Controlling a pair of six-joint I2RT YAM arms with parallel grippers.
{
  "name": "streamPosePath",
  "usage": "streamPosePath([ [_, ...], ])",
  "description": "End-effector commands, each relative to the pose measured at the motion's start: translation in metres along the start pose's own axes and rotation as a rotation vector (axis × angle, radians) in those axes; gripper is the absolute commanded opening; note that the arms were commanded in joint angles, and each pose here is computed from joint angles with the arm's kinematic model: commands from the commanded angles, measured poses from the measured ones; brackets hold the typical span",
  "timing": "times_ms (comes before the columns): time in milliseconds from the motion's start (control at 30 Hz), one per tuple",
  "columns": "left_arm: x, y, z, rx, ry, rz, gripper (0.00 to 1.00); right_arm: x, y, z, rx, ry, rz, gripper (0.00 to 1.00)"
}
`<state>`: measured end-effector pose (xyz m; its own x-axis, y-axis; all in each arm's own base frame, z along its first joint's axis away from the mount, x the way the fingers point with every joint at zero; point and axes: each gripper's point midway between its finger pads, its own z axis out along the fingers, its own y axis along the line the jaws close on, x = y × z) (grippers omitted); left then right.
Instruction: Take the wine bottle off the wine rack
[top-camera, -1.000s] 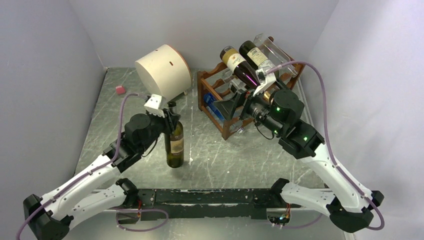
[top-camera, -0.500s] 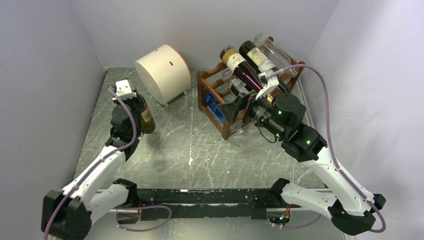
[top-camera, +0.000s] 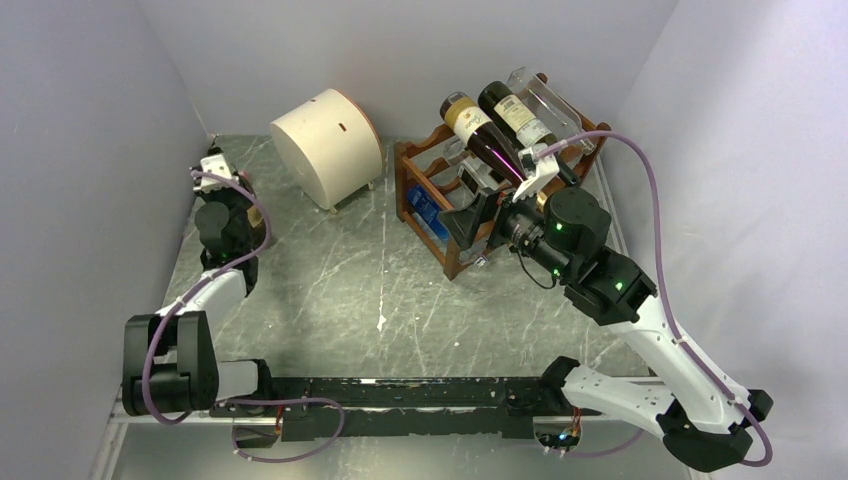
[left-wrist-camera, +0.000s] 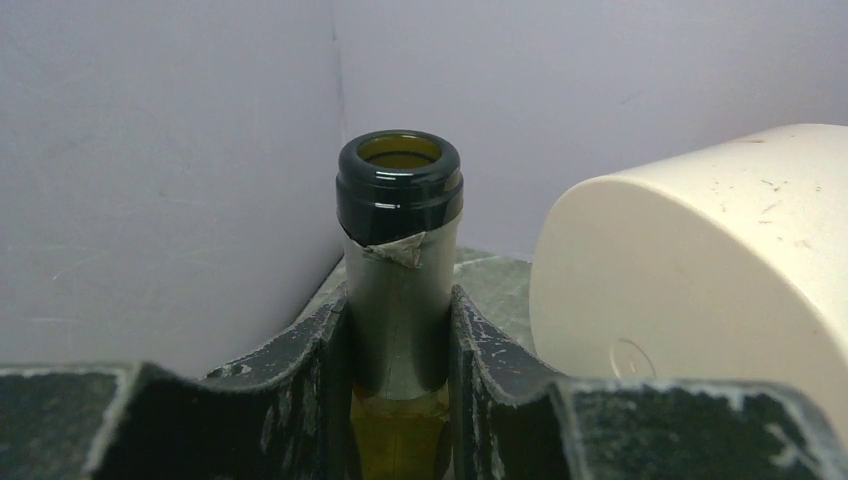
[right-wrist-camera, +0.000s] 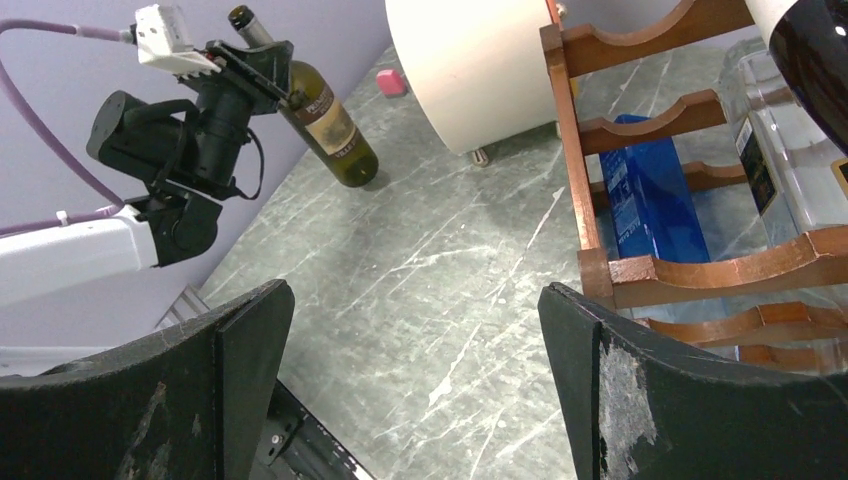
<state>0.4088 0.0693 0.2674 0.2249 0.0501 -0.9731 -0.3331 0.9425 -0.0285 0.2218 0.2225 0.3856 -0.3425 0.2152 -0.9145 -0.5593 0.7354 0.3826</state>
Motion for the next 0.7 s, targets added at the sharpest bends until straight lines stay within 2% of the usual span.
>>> streamPosePath([
  [0,-0.065,-0.017,0.002,0.198,-0.271,-0.067,0.07,-0.009,-0.001,-0.004,0.017,-0.025,0.009,0.98],
  [200,-0.044,-0.037,-0.003,0.351,-0.263,-0.067,0.07,-0.007,0.001,0.0,0.007,-0.017,0.013,0.98],
  [400,-0.02,-0.023,0.006,0.265,-0.18,-0.055,0.07,-0.008,0.002,-0.004,-0.001,-0.024,0.019,0.98],
  [467,-0.01,-0.017,0.01,0.227,-0.145,-0.056,0.11,-0.007,0.002,-0.004,-0.002,-0.021,0.021,0.98],
  [500,-0.007,-0.015,0.011,0.213,-0.137,-0.059,0.15,-0.007,0.002,-0.005,-0.001,-0.02,0.021,0.98],
  [600,-0.004,-0.011,0.011,0.189,-0.133,-0.07,0.36,-0.007,0.002,-0.006,-0.001,-0.02,0.019,0.98],
  [633,-0.004,-0.01,0.012,0.181,-0.125,-0.072,0.48,-0.007,0.002,-0.006,0.0,-0.019,0.019,0.98],
  [667,-0.004,-0.008,0.014,0.169,-0.115,-0.073,0.72,-0.008,0.002,-0.006,-0.001,-0.019,0.019,0.98],
])
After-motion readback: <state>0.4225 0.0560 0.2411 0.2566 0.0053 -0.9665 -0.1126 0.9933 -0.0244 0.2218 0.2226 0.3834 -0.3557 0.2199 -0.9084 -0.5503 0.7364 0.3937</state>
